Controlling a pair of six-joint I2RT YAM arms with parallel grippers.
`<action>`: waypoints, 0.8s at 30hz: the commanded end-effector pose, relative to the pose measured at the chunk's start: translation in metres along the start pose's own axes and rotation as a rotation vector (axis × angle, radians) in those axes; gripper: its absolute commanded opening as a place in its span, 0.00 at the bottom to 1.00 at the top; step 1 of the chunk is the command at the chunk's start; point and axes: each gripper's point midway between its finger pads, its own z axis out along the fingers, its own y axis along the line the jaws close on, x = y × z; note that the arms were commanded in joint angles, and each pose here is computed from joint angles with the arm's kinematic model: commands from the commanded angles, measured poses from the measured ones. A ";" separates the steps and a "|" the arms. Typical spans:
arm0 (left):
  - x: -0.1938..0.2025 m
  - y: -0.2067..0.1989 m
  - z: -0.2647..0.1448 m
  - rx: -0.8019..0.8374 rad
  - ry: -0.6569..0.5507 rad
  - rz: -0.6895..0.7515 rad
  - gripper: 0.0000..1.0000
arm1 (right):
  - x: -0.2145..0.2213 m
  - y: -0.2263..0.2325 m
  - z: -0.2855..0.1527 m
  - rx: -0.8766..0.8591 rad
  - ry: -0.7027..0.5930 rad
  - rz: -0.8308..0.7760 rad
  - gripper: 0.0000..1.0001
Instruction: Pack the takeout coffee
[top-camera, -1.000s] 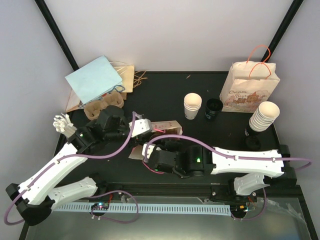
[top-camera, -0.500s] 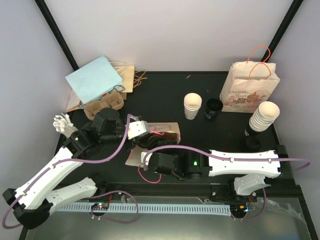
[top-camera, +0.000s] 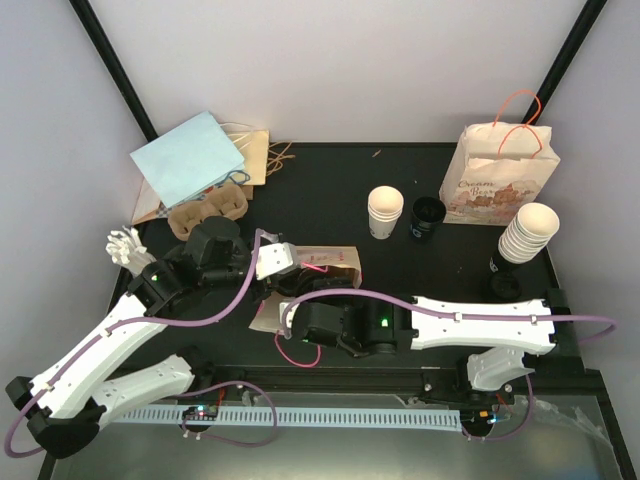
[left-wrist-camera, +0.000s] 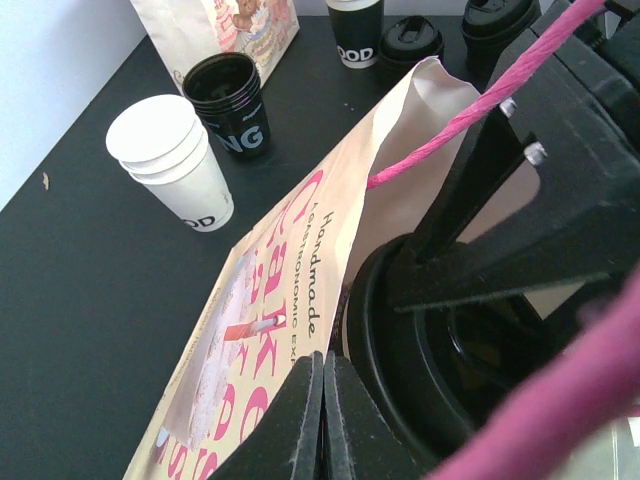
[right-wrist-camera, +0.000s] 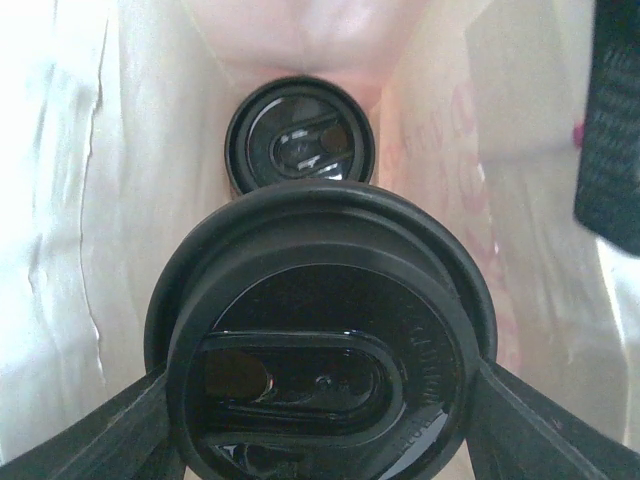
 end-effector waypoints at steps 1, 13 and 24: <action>-0.009 -0.005 0.000 0.025 -0.041 0.016 0.02 | 0.023 -0.008 -0.001 0.034 0.087 0.013 0.56; -0.024 -0.009 0.000 0.067 -0.098 -0.036 0.02 | 0.032 -0.006 0.015 0.038 0.174 0.014 0.55; -0.027 -0.011 0.006 0.092 -0.091 -0.101 0.02 | 0.020 -0.001 0.024 0.005 0.189 0.042 0.55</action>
